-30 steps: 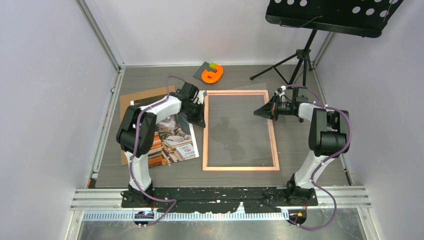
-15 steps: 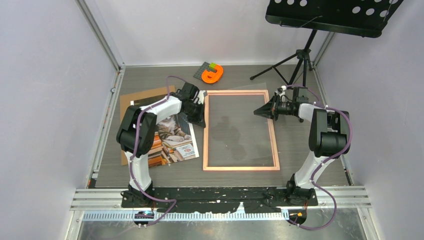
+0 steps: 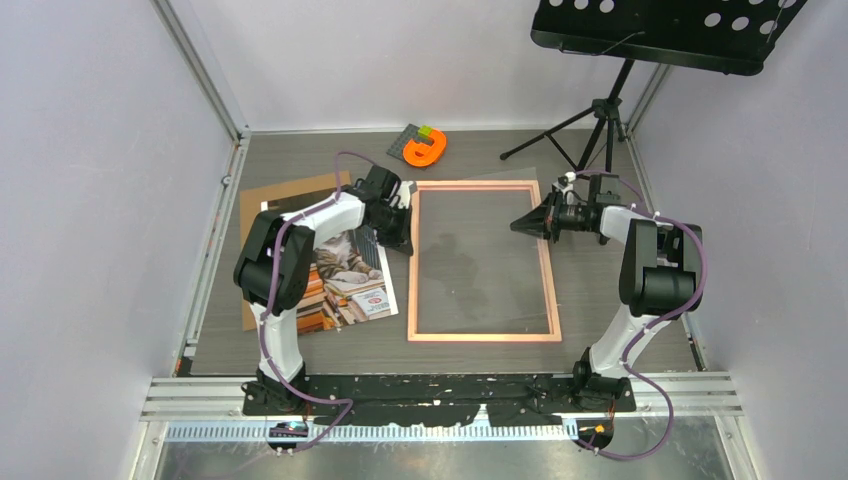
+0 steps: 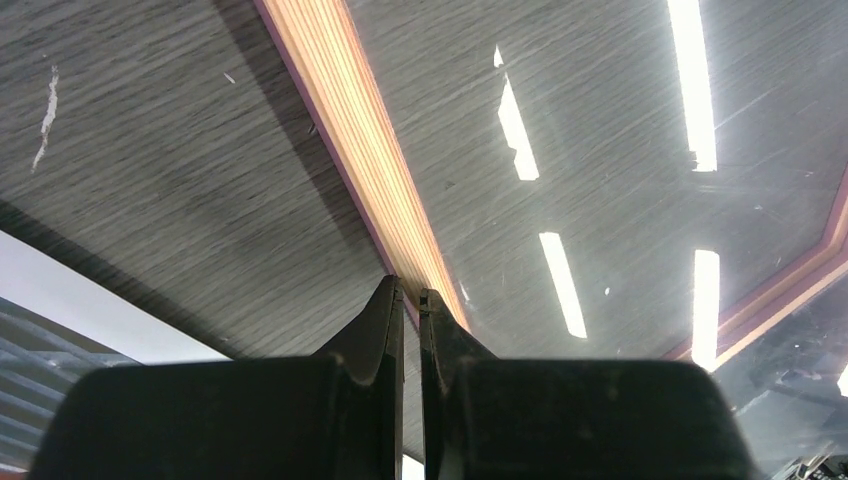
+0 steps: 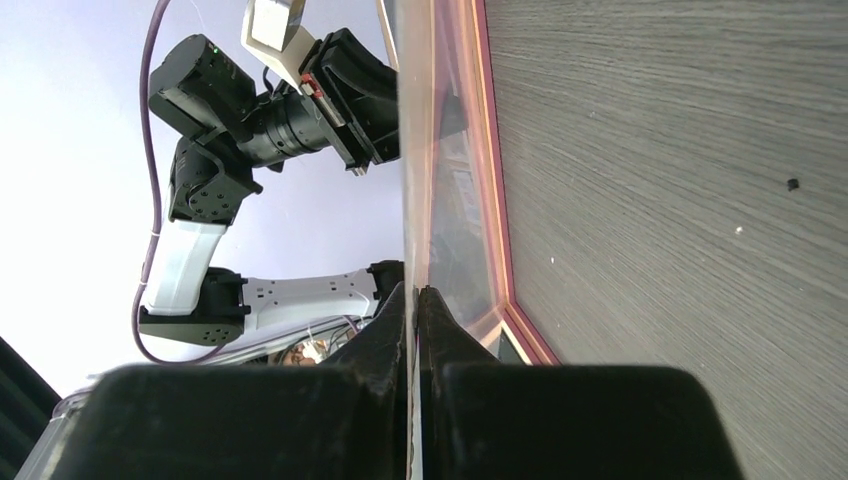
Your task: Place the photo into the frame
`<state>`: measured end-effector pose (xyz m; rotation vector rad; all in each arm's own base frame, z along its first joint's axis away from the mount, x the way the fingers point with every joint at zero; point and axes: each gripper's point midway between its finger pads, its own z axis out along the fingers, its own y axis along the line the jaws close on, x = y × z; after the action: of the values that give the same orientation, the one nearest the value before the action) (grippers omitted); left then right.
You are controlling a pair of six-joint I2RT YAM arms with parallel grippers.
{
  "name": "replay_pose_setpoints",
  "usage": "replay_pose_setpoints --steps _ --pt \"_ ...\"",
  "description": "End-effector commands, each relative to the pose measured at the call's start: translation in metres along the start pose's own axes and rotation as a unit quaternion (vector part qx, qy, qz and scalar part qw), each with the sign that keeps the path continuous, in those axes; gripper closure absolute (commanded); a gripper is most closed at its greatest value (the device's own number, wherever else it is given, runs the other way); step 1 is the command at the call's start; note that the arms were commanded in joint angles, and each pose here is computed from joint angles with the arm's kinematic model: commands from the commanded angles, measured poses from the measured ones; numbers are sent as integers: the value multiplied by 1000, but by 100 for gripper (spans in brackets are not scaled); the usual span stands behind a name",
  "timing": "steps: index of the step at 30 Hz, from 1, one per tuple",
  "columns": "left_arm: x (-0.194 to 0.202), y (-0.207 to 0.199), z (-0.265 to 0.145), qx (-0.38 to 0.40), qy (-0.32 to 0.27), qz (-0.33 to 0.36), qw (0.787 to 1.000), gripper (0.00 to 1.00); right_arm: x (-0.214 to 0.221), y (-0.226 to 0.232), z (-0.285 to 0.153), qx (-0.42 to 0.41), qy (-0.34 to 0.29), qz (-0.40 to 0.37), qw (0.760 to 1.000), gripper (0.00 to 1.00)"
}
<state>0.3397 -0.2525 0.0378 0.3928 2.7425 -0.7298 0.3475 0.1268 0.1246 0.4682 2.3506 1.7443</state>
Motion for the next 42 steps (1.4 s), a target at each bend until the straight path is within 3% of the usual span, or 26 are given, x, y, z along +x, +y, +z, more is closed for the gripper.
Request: replay_pose_setpoints --steps 1,16,42 --pt "-4 -4 5 6 -10 17 1000 96 -2 19 -10 -8 -1 -37 999 94" --pt "-4 -5 7 5 -8 17 1000 96 -3 8 -9 4 1 -32 999 94" --pt "-5 -5 6 2 -9 19 1000 96 -2 33 -2 -41 -2 -31 999 94"
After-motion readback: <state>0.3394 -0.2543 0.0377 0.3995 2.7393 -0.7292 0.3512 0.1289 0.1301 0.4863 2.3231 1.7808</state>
